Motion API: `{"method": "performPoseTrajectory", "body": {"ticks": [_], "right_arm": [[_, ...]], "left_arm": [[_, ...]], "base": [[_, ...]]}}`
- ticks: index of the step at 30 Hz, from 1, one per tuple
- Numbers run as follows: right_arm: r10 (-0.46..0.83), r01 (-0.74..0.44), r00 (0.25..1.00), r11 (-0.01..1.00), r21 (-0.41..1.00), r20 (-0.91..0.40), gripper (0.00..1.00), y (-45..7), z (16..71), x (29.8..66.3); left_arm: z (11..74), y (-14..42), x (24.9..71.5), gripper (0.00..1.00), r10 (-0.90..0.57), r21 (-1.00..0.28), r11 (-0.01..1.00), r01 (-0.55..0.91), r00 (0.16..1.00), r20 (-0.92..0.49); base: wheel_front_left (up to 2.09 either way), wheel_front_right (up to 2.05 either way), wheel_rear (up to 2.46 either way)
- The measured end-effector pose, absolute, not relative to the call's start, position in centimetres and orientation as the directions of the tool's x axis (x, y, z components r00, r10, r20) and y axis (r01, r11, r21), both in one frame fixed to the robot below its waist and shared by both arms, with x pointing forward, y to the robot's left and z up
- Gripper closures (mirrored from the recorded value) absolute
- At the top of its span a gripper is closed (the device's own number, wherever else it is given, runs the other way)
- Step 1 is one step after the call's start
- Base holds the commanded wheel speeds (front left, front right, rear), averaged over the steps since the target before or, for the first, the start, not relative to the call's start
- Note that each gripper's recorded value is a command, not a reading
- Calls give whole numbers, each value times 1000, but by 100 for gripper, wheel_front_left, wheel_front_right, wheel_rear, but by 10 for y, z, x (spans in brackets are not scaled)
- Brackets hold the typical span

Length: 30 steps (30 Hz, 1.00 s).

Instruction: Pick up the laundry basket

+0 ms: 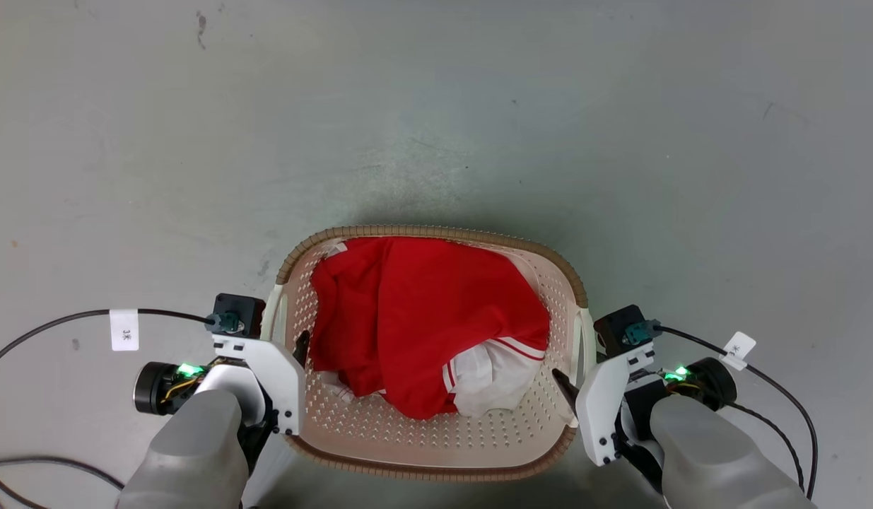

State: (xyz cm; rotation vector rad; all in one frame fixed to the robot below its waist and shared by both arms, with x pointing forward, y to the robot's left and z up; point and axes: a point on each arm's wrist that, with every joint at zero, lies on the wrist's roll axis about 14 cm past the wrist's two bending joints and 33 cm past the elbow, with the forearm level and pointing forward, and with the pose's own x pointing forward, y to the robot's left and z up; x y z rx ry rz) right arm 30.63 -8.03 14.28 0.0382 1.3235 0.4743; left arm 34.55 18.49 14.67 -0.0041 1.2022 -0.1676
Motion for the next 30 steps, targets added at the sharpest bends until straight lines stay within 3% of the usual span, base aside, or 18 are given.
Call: {"method": "performPoseTrajectory", "body": {"ticks": [7, 8, 9, 10, 30], "right_arm": [[357, -319, 150, 900, 297, -922, 0, -78, 135, 308], [358, -319, 147, 899, 299, -922, 31, -78, 134, 308], [360, -320, 150, 899, 299, -921, 79, -77, 134, 308], [361, -320, 154, 899, 300, -920, 100, -77, 133, 309], [351, -319, 153, 902, 290, -924, 100, -78, 150, 308]], "left_arm": [[139, 184, 342, 0, -135, -94, 986, 140, 324, -936], [138, 185, 342, 0, -134, -93, 985, 143, 316, -939], [138, 185, 342, 57, -134, -92, 985, 144, 312, -941], [137, 185, 342, 100, -134, -92, 985, 146, 311, -941], [155, 169, 336, 100, -164, -128, 983, 133, 316, -934]], "base": [[0, 0, 0], [0, 0, 0], [0, 0, 0], [0, 0, 0], [0, 0, 0]]}}
